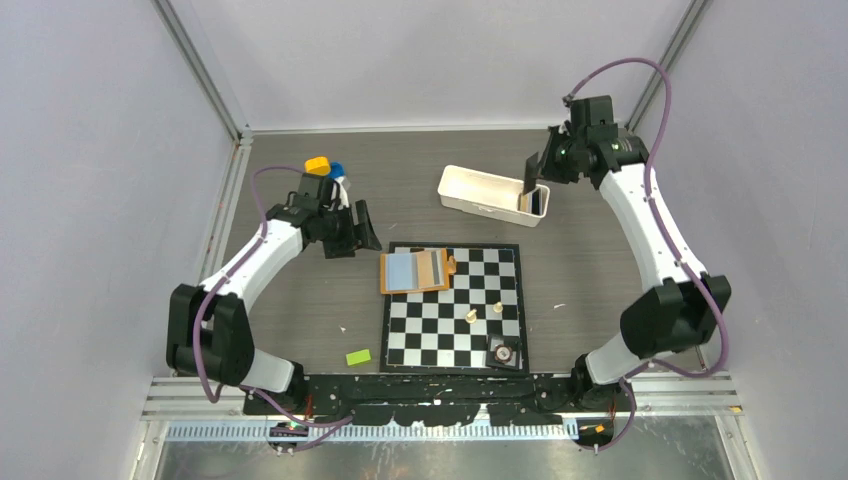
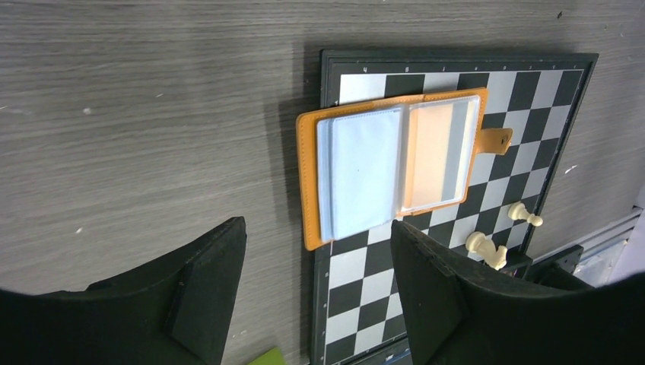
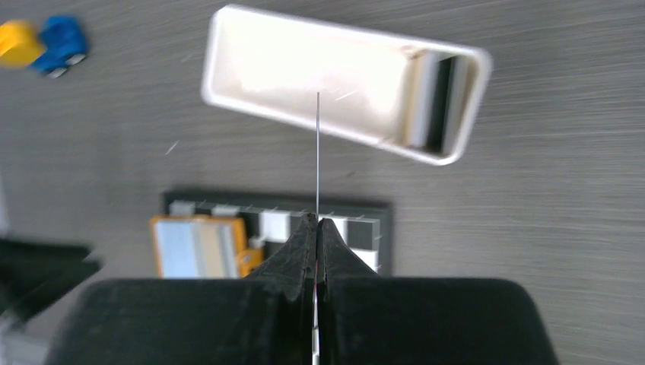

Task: Put the credit cards into the card holder
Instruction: Pick up the credit card from the storage box, then insert the credit card into the card holder.

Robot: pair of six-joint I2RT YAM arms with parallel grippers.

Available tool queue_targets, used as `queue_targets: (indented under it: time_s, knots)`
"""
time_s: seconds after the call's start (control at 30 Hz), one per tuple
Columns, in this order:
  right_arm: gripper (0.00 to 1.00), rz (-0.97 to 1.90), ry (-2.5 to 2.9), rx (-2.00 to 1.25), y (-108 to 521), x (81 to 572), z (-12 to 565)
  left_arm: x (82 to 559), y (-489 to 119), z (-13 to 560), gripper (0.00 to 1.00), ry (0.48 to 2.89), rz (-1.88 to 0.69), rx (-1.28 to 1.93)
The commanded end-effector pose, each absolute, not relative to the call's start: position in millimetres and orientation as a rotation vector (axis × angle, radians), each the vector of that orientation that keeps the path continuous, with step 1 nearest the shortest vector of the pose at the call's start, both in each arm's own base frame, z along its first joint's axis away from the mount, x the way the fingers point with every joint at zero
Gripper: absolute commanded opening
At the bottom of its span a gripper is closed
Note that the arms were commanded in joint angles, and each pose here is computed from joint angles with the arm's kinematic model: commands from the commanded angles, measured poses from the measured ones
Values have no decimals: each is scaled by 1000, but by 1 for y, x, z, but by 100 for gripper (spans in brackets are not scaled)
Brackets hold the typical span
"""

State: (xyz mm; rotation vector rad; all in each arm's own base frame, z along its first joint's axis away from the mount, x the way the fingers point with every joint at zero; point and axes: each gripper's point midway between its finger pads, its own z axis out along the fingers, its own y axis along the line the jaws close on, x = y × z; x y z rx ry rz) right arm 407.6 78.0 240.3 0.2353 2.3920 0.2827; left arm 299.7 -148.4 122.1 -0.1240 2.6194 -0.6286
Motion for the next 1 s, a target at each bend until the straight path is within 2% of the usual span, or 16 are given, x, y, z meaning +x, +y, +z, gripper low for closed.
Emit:
queue_targets:
  time_s: [0.0,0.33,0.67,0.97]
  knots:
    - [1,720,2372,74,162,368,249,313,-177,116,72,2574,-762,-121]
    - [1,1292,2399,-81,287,305,176,305,-190,71,72,2677,-716,-115]
    - [1,1336,2517,-143,316,281,111,298,-186,52,57,2716,-683,-131]
    - [0,1303,2574,-124,315,282,84,295,-184,43,46,2747,-663,-121]
